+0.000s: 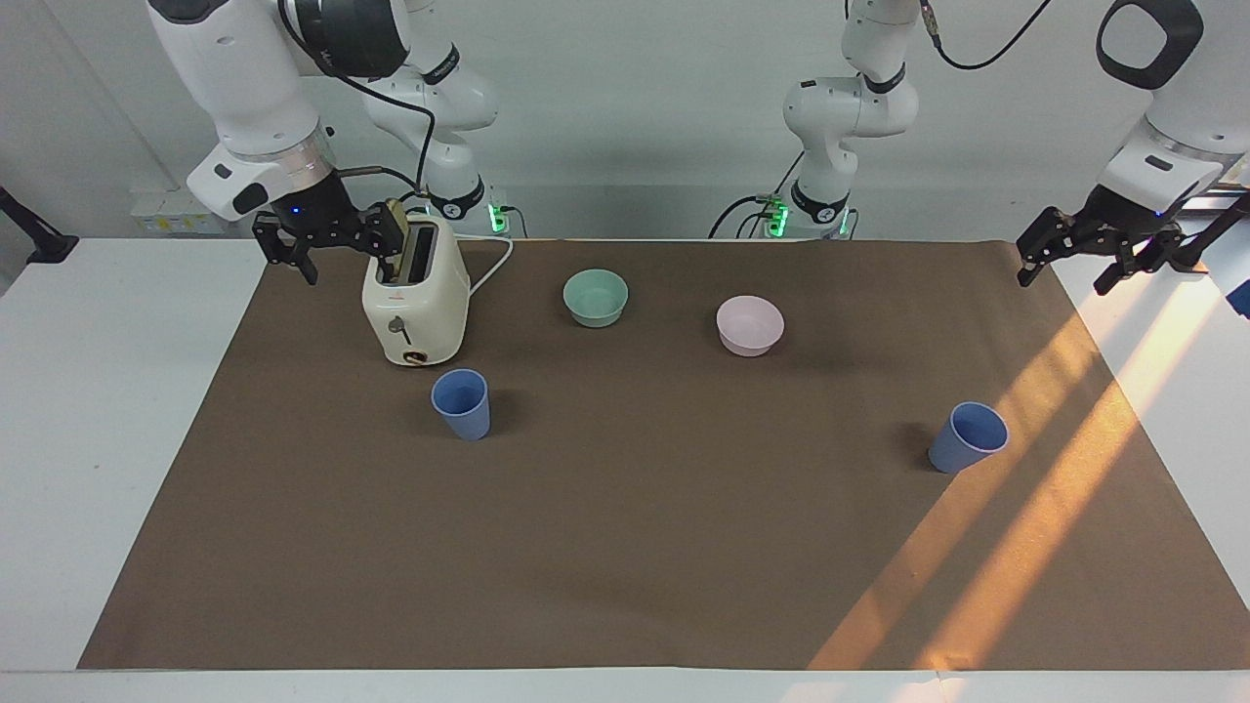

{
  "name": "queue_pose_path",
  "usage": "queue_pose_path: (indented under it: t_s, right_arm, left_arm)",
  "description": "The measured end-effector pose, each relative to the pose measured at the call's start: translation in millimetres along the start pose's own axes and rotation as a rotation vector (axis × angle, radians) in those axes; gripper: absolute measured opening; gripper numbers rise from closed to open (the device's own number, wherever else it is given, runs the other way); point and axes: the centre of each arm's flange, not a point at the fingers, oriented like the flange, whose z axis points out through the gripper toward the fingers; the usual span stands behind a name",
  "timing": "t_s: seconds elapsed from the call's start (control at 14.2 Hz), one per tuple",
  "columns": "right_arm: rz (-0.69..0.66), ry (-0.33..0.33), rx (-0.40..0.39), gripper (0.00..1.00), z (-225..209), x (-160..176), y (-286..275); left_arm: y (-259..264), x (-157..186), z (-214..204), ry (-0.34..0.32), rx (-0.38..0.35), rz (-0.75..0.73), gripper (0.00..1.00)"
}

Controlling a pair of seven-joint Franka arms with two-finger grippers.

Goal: Stack blue cups with both arms
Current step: 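Reach the left gripper to the nearby blue cup and grasp it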

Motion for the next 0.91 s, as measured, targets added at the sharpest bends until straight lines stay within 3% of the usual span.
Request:
queue_pose_path:
  t_s: [0.28, 0.91]
  right_arm:
    - [0.000, 0.000, 0.000, 1.00, 0, 0, 0]
    - [0.000, 0.000, 0.000, 1.00, 0, 0, 0]
  left_arm:
    - [-15, 19, 53, 0.013, 0.013, -0.002, 1.00]
    - [-48, 56, 175, 0.064, -0.054, 0.028, 1.00]
